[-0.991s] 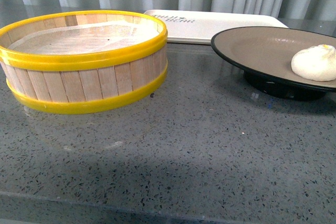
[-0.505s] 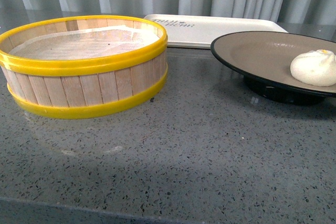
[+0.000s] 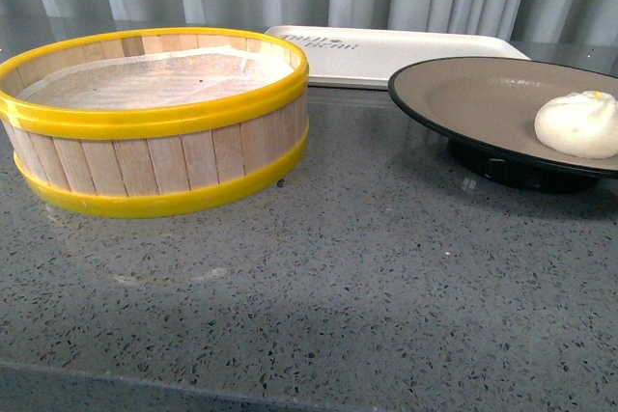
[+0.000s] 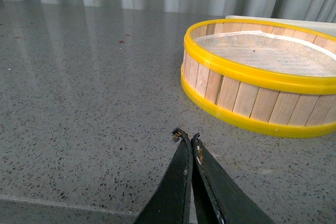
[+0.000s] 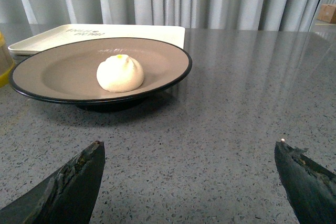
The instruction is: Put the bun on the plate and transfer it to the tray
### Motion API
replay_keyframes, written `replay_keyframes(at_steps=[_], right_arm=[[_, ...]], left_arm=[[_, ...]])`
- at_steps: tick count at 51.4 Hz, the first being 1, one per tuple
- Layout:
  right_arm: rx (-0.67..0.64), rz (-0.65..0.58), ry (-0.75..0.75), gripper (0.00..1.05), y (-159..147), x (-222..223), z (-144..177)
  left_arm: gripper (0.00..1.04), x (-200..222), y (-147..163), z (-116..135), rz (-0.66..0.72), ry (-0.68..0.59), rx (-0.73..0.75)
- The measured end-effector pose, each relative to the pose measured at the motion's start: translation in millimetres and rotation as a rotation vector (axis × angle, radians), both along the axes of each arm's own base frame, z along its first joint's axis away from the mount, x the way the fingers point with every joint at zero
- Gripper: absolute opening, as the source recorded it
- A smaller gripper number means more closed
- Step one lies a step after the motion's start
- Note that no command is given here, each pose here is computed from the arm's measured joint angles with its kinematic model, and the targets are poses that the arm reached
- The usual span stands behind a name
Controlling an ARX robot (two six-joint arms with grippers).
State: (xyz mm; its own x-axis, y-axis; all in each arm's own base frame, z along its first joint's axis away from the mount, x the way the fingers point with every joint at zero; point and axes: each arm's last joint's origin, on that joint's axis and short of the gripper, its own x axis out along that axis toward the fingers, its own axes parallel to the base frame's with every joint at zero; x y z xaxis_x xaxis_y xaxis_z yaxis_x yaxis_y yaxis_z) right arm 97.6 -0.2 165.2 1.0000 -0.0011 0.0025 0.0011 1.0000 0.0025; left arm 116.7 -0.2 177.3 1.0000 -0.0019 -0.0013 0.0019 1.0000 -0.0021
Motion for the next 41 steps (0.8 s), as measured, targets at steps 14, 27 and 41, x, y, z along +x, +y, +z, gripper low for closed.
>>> replay_keyframes(at_steps=[14,27,41], right_arm=[[0.000,0.000,0.000,0.96,0.0,0.0,0.0],[0.000,0.000,0.000,0.96,0.0,0.0,0.0],[0.000,0.000,0.000,0.96,0.0,0.0,0.0]], left_arm=[[0.04,-5.2,0.0,-1.6,0.000,-0.032,0.000],[0.04,-9.7,0.0,-2.0,0.000,-0.032,0.000],[0.04,-20.4,0.0,-4.9,0.000,-0.027,0.000]])
